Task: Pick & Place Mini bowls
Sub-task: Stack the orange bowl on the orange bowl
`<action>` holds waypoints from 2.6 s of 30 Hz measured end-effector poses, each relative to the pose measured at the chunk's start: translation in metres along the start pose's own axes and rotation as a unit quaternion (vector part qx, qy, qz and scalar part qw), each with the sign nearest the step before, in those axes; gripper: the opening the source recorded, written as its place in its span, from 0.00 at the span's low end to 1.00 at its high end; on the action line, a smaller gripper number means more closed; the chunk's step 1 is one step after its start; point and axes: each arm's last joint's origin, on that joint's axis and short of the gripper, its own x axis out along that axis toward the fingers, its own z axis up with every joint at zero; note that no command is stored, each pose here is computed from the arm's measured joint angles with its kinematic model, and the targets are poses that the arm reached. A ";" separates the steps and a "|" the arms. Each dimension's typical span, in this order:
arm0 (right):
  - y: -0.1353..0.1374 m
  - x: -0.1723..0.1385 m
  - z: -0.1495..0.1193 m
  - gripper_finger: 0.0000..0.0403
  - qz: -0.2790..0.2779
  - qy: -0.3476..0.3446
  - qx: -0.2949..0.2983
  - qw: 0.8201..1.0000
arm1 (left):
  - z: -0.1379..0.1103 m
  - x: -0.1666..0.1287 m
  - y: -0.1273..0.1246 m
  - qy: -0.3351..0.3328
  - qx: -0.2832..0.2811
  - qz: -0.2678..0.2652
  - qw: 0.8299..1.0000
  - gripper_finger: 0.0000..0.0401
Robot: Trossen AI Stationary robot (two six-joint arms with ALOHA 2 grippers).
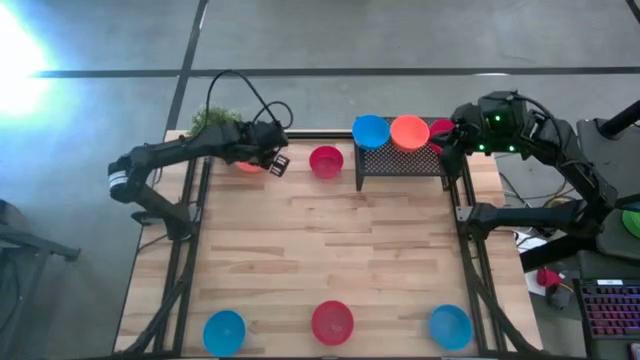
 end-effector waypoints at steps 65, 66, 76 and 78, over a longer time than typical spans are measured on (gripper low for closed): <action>0.003 -0.009 0.004 0.02 0.035 -0.024 0.006 0.999 | -0.027 0.174 0.027 0.091 -0.014 0.036 0.995 0.29; 0.003 -0.009 0.004 0.02 0.035 -0.024 0.006 0.999 | -0.027 0.174 0.027 0.091 -0.012 0.036 0.995 0.29; 0.003 -0.009 0.004 0.02 0.035 -0.024 0.006 0.999 | -0.027 0.174 0.026 0.097 0.020 0.021 0.995 0.15; 0.003 -0.009 0.004 0.02 0.035 -0.024 0.006 0.999 | -0.027 0.174 0.026 0.098 0.023 0.018 0.995 0.10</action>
